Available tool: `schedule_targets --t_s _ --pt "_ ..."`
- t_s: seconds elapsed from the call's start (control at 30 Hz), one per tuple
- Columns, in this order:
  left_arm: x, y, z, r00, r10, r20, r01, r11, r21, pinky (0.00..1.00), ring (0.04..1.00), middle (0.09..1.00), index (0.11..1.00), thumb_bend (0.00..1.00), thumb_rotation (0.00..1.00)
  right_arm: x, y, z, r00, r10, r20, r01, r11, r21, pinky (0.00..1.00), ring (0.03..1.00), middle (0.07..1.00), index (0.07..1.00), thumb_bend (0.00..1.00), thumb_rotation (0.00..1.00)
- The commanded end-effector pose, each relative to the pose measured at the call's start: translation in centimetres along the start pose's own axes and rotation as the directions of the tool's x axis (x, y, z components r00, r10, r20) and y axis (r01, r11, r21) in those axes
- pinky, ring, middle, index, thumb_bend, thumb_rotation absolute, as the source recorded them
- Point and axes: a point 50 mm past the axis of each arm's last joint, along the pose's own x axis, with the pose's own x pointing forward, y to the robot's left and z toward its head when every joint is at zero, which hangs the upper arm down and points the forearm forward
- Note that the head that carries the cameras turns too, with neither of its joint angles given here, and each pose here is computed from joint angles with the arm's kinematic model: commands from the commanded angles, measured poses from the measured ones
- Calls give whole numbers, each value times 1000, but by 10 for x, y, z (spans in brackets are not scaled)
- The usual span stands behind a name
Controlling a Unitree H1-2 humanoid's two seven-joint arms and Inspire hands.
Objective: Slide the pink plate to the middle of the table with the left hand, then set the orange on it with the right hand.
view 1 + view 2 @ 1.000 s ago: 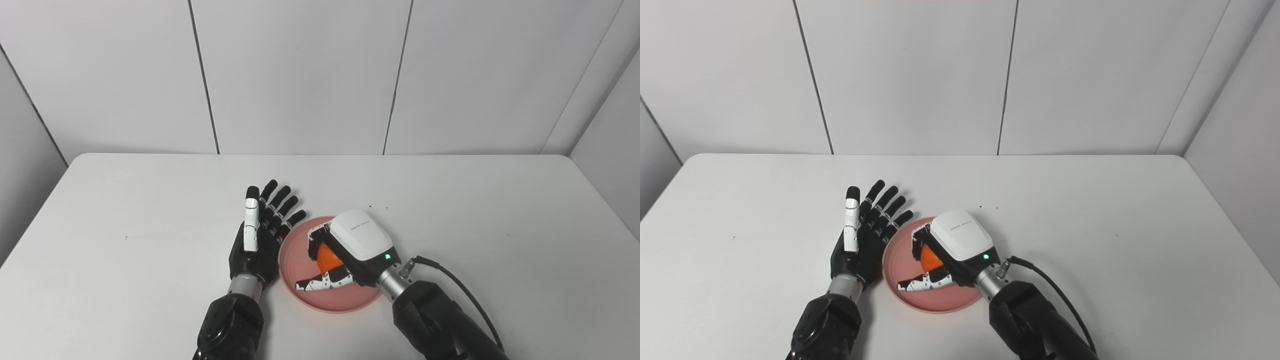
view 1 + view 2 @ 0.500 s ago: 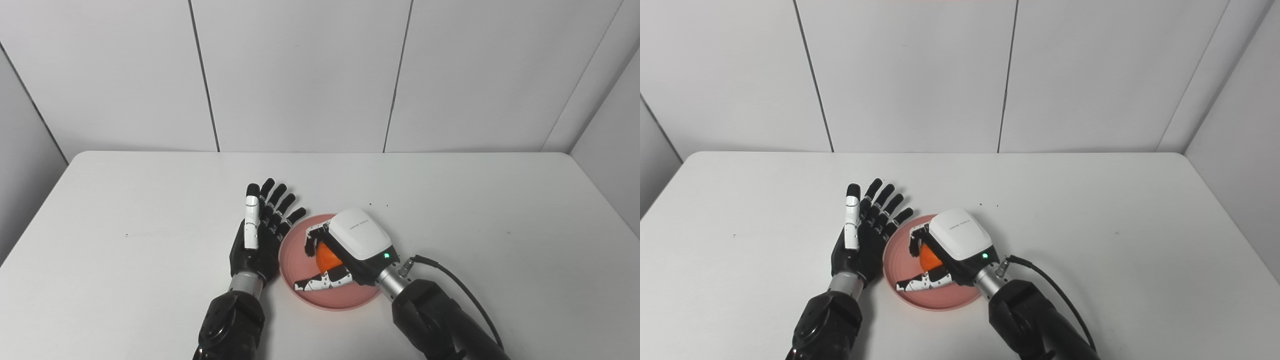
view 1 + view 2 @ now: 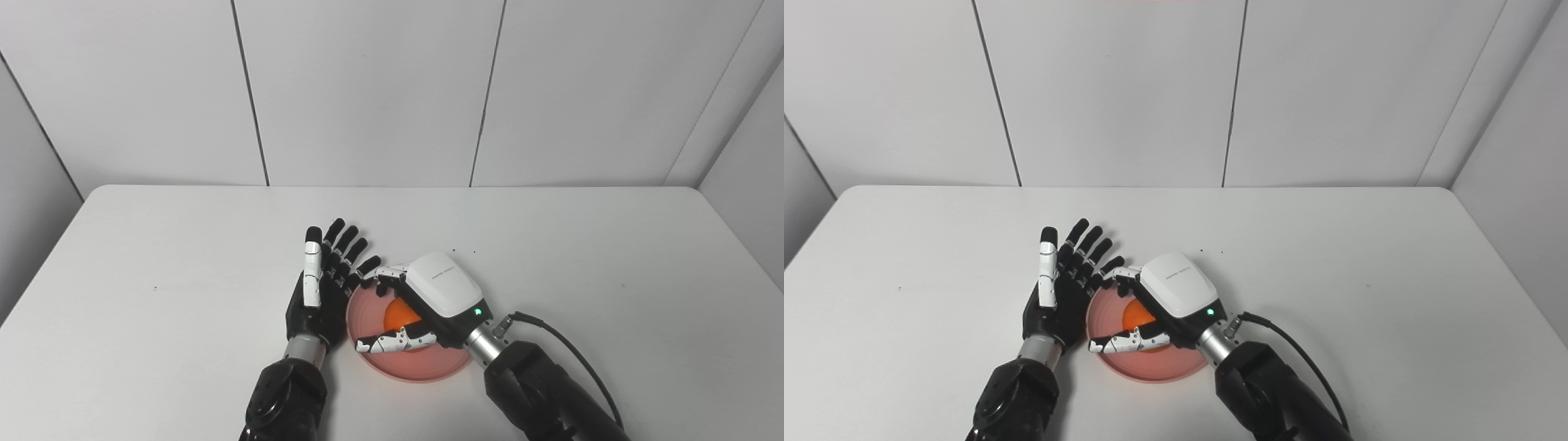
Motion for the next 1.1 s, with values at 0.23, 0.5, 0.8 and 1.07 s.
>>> schedule_targets --t_s 0.23,0.5,0.8,1.07 --pt "-23 8 -55 974 111 -197 -127 989 -69 765 918 932 884 751 780 5 -25 11 988 -127 89 129 991 -22 571 623 660 676 846 999" --pt "-24 7 -54 972 120 -200 -141 985 -96 754 907 924 887 777 742 2 -43 18 965 -232 121 234 972 -1 577 628 665 677 797 1000" --pt "-24 8 -53 973 147 -178 -171 976 -132 754 845 843 838 781 700 -6 -57 19 928 -360 95 352 932 86 536 626 691 681 739 1000" --pt "-20 8 -42 978 159 -132 -172 981 -95 752 860 858 875 773 743 -14 -56 11 898 -440 6 432 883 181 537 630 703 671 772 1000"
